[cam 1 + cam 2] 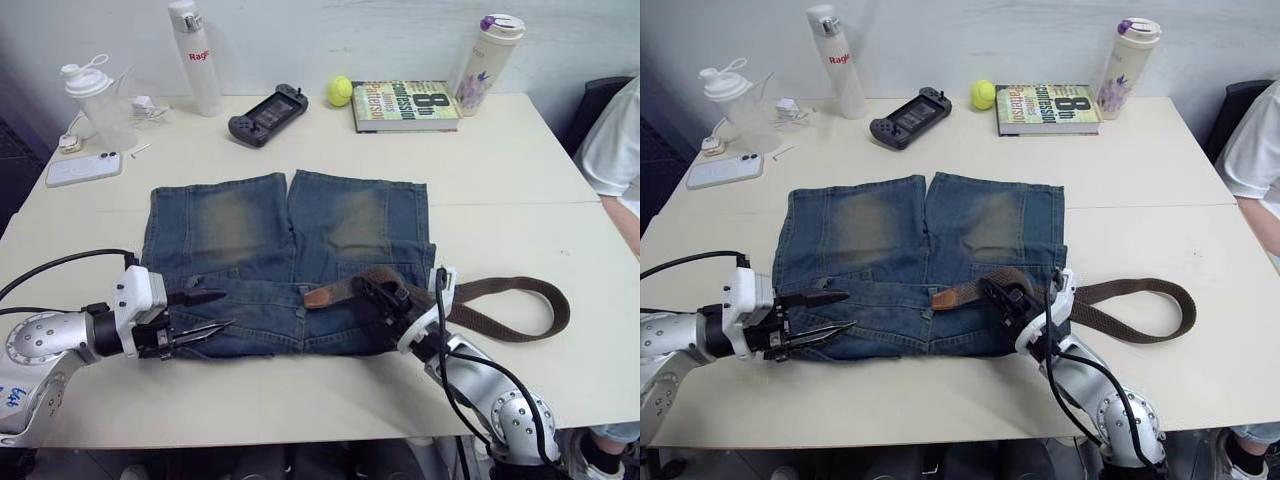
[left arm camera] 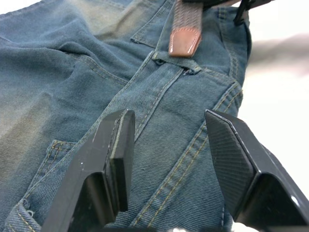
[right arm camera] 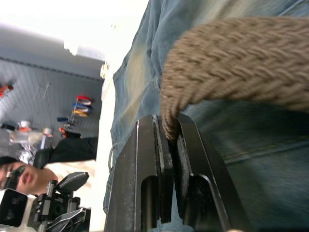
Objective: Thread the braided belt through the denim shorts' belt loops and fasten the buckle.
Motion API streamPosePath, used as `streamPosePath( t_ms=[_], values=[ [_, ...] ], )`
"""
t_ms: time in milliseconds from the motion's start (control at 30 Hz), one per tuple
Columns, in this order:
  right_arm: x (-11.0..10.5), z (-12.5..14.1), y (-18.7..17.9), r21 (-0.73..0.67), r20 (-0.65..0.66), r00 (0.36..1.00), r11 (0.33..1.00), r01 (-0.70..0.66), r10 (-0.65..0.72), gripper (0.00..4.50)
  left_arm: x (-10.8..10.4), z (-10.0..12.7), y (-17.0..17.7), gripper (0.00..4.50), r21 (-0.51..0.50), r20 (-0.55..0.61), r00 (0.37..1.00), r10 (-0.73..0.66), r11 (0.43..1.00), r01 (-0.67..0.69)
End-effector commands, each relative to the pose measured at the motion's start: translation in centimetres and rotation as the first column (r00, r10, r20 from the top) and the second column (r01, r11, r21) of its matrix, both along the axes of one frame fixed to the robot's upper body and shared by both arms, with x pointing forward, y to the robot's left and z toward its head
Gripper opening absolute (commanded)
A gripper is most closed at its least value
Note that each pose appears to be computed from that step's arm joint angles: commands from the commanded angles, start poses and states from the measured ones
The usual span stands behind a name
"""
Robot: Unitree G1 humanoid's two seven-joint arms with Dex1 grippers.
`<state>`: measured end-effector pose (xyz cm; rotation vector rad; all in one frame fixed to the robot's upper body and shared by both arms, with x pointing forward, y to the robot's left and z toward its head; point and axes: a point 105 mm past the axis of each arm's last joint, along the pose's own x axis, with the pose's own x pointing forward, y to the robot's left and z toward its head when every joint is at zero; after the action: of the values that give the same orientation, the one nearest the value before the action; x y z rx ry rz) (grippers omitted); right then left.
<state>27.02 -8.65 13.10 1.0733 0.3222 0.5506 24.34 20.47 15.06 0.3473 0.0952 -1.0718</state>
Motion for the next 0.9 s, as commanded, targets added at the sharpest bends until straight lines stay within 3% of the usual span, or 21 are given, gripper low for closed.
streamPosePath(
  t_ms=[33,233,667,900],
  values=[
    [-0.4,1.7,-1.1,0.024,0.069,0.997,0.999,0.021,-0.023,0.00,0.2,0.8,-0.4,2.57,0.010,0.045,0.999,-0.015,1.000,0.015],
    [-0.1,0.0,-1.2,-0.017,0.025,0.999,0.999,0.034,-0.033,0.00,0.5,0.8,-0.7,2.57,0.004,0.044,0.999,-0.020,1.000,0.020],
    [0.6,0.2,2.7,0.054,0.027,0.999,0.998,-0.040,0.038,0.00,1.0,0.8,-0.8,2.57,0.002,0.056,0.998,-0.009,1.000,0.008],
    [0.1,-0.3,5.1,0.114,-0.029,0.986,0.981,-0.158,0.163,0.00,1.2,0.9,-0.8,2.57,0.003,0.066,0.998,-0.005,1.000,0.005]
  ],
)
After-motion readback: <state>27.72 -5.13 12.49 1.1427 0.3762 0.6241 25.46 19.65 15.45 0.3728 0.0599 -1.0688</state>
